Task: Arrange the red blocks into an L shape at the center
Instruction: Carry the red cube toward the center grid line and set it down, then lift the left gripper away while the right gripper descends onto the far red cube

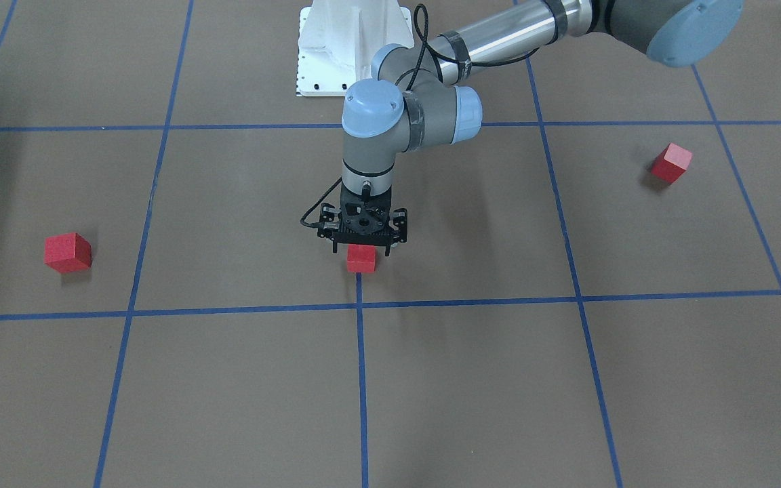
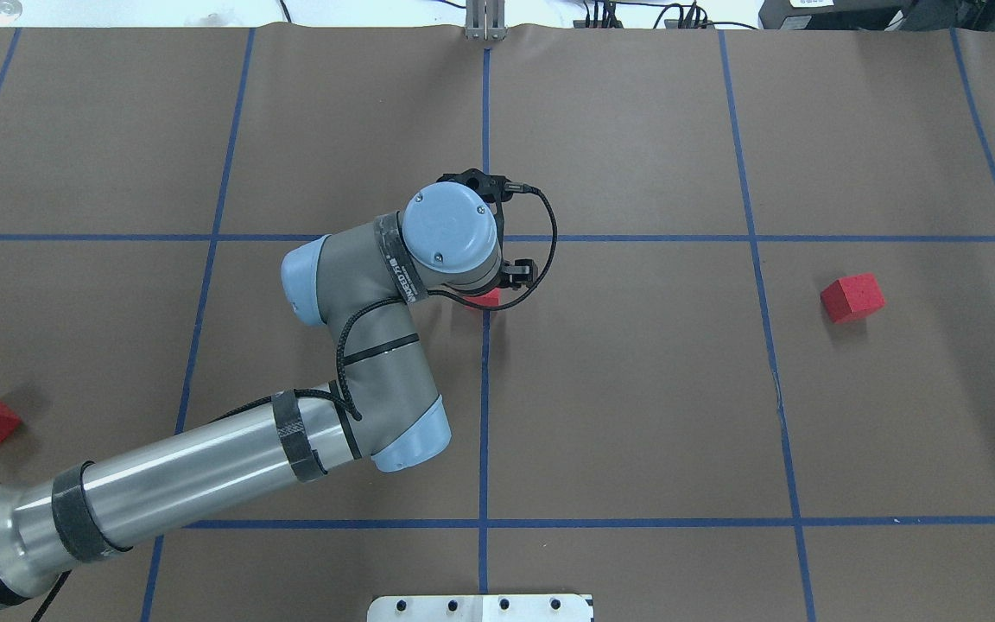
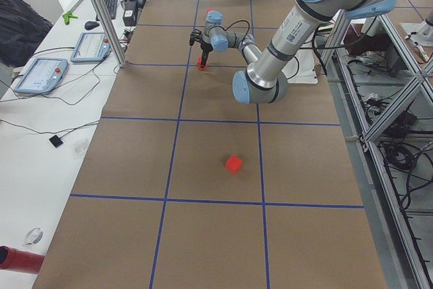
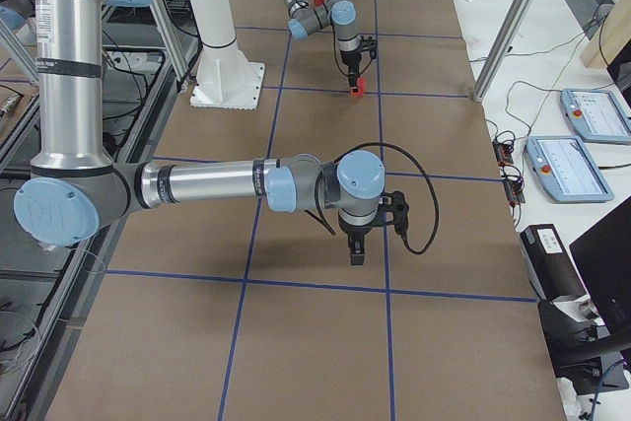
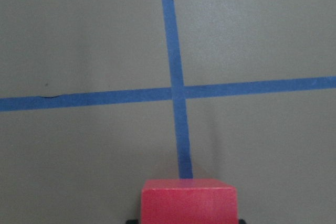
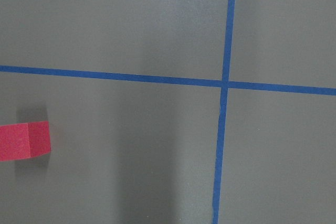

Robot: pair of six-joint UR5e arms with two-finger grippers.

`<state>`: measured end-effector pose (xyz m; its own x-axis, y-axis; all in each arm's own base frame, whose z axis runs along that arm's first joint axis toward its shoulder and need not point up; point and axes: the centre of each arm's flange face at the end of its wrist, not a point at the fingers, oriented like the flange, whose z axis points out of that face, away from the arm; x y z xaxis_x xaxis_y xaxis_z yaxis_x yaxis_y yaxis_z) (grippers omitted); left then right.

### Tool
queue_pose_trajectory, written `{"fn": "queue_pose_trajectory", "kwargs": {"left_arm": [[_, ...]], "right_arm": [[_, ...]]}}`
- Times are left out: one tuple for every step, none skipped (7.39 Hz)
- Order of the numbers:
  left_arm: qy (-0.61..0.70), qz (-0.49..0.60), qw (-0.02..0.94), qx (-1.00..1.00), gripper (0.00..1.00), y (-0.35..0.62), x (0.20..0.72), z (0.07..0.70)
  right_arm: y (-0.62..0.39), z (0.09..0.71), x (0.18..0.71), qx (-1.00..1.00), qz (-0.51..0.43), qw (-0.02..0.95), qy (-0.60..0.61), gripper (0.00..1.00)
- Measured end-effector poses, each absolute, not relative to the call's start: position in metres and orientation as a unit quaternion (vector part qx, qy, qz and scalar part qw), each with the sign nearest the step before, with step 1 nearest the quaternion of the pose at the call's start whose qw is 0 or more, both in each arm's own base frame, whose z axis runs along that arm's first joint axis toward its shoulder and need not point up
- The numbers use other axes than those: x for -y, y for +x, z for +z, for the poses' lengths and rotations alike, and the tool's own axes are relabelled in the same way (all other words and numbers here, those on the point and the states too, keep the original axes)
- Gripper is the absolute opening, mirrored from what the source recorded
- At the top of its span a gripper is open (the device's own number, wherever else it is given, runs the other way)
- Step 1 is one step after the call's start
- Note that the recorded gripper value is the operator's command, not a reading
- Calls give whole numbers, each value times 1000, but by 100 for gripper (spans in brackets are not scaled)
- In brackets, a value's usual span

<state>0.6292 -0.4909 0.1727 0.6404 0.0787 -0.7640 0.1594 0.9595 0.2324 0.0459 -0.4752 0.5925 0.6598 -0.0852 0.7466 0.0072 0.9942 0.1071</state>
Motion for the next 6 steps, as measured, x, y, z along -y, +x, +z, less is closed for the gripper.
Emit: {"fn": "queue_pose_trajectory", "kwargs": {"left_arm": [[144,-31,890,-432,100,608,505,165],[136,-44,887,-439,100,575,531,166],[121,-58,885,-445,100,533,564,178],[109,-63,885,-448,100,486,594,200],[109,-59,888,-443,100,440,615,231],[117,-54,892,-433,100,400,626,269]], "right_arm": [[44,590,477,411,-34,909,60,99],[33,586,480,410,-54,907,79,99],[14,580,484,410,-82,903,101,99],[-17,569,487,415,-109,896,118,99],[-63,555,488,424,-125,889,123,99],[-112,541,488,425,-128,887,125,99]]}}
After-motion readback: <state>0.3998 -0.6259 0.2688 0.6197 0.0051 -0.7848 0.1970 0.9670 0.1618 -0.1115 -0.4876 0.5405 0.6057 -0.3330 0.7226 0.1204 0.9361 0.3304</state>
